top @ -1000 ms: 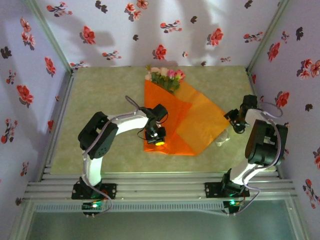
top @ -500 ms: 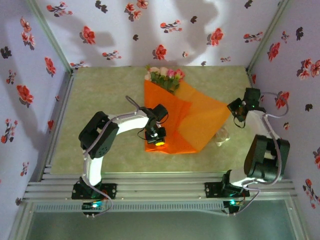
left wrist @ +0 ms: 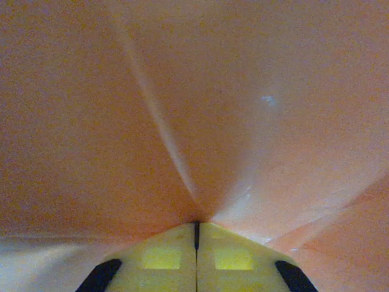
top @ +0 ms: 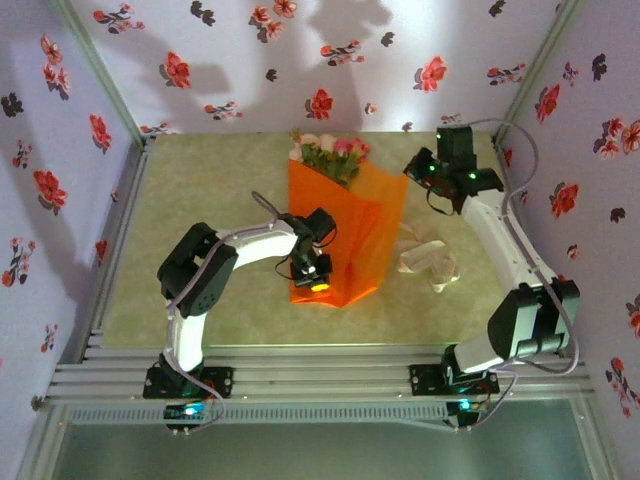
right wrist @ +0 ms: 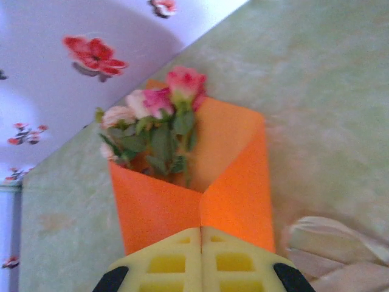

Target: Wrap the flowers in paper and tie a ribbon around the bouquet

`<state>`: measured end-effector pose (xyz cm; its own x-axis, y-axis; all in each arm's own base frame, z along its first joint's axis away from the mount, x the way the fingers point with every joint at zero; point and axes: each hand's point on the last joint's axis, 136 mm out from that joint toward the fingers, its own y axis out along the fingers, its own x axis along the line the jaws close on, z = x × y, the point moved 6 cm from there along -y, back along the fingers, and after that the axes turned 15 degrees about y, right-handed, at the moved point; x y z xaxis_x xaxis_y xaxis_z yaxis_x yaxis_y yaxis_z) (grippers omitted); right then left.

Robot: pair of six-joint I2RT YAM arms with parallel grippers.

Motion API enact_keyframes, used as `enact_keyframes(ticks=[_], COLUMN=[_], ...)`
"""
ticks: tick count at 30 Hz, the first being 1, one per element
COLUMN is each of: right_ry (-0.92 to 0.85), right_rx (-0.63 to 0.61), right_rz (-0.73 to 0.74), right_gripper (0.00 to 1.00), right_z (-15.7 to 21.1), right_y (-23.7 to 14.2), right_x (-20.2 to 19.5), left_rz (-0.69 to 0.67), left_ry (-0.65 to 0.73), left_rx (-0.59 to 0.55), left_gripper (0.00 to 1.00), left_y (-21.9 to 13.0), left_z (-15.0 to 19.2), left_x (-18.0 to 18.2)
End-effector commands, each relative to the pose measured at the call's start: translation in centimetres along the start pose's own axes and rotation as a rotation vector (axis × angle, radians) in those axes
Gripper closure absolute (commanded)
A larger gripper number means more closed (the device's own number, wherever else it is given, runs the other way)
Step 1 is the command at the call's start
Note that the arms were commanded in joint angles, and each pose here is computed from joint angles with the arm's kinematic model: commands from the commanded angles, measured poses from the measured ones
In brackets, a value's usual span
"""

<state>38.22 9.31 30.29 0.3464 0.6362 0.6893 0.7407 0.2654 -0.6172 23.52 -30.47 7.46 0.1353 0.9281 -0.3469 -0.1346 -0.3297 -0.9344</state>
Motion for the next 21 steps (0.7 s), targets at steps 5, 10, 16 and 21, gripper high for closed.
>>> enact_keyframes(ticks=[5, 10, 16, 21], right_ry=[0.082, 0.082, 0.02, 0.009], right_rx=[0.085, 0.172, 0.298, 0.346], right_rz=[-0.121, -0.2, -0.23, -0.202], right_gripper=[1.0, 1.0, 1.0, 1.0], right_z=[0.8, 2.6, 6.6, 8.5], right_y=[1.4, 3.5, 6.9, 10.2], right_x=[4.7, 8.3, 12.1, 12.0], left_rz=[-0.031, -0.037, -0.048, -0.052], left_ry=[0.023, 0.027, 0.05, 0.023], left_rx=[-0.014, -0.048, -0.173, -0.369], left_gripper=[1.0, 1.0, 1.0, 0.74], left_y=[1.2, 1.8, 0.9, -2.2], left_z=[0.2, 0.5, 0.4, 1.0], left_x=[1.1, 1.8, 2.4, 3.3])
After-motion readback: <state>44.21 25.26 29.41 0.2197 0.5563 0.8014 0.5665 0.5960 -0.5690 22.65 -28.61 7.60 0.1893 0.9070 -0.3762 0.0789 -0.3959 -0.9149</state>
